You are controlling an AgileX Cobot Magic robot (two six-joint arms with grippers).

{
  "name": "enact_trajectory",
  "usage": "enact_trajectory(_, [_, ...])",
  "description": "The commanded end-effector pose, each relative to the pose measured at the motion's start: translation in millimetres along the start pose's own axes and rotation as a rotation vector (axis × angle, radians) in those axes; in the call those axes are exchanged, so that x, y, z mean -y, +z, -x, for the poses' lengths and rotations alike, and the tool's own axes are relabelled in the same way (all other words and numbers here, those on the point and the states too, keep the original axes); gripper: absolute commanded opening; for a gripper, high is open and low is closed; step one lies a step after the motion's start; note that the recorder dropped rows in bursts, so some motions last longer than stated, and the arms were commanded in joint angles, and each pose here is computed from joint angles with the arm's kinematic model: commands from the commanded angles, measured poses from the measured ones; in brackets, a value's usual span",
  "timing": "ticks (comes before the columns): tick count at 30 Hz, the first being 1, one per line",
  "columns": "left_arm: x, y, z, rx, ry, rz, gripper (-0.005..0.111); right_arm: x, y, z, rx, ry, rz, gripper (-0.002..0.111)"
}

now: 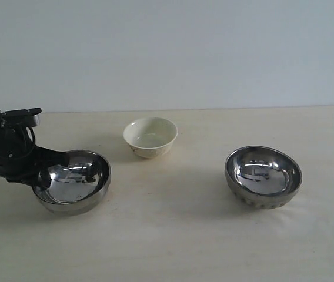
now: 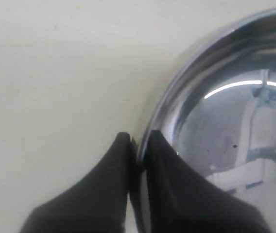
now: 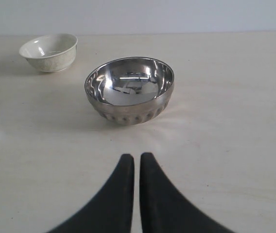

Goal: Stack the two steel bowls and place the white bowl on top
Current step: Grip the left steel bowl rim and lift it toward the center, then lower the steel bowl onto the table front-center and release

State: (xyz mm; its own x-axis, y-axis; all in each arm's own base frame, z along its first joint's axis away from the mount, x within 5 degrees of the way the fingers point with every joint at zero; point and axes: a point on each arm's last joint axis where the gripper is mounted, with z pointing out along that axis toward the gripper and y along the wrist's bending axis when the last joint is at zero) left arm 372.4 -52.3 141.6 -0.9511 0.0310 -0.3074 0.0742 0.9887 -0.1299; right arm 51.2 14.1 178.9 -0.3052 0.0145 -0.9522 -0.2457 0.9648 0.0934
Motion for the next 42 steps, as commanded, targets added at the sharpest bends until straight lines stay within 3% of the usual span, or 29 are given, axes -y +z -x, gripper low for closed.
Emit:
enact_trajectory(1, [2.2,-6.2,-8.0,-0.076,0.045,-0.001,0.004,0.1,-0.5,1.1,0.015,-0.002,-0.002,0.0])
enact_trajectory(15, [24.7,-69.8,-11.9,-0.055,0.057,-0.145,0.004,0.1,-0.5,1.1,0.015,-0.002,-0.002,0.0])
enact_trajectory(25, [91.2,-74.3,-8.8,0.041,0.16,-0.216,0.004,0.1,-0.5,1.1,0.015,-0.002,-0.002,0.0])
enact_trajectory(29, [107.1,-81.9,-4.3,0.061,0.135,-0.239,0.004,0.1,-0.5,1.1,0.015,-0.002,-0.002,0.0])
enact_trajectory(34, [116.8,-75.8,-6.7,0.028,0.121,-0.264,0.004,0.1,-0.5,1.2,0.016,-0.002,-0.002,0.0])
enact_trajectory(42, [126.6,-39.0,-10.6,-0.042,0.127,-0.25,0.004,0.1,-0.5,1.2,0.016,-0.002,-0.002,0.0])
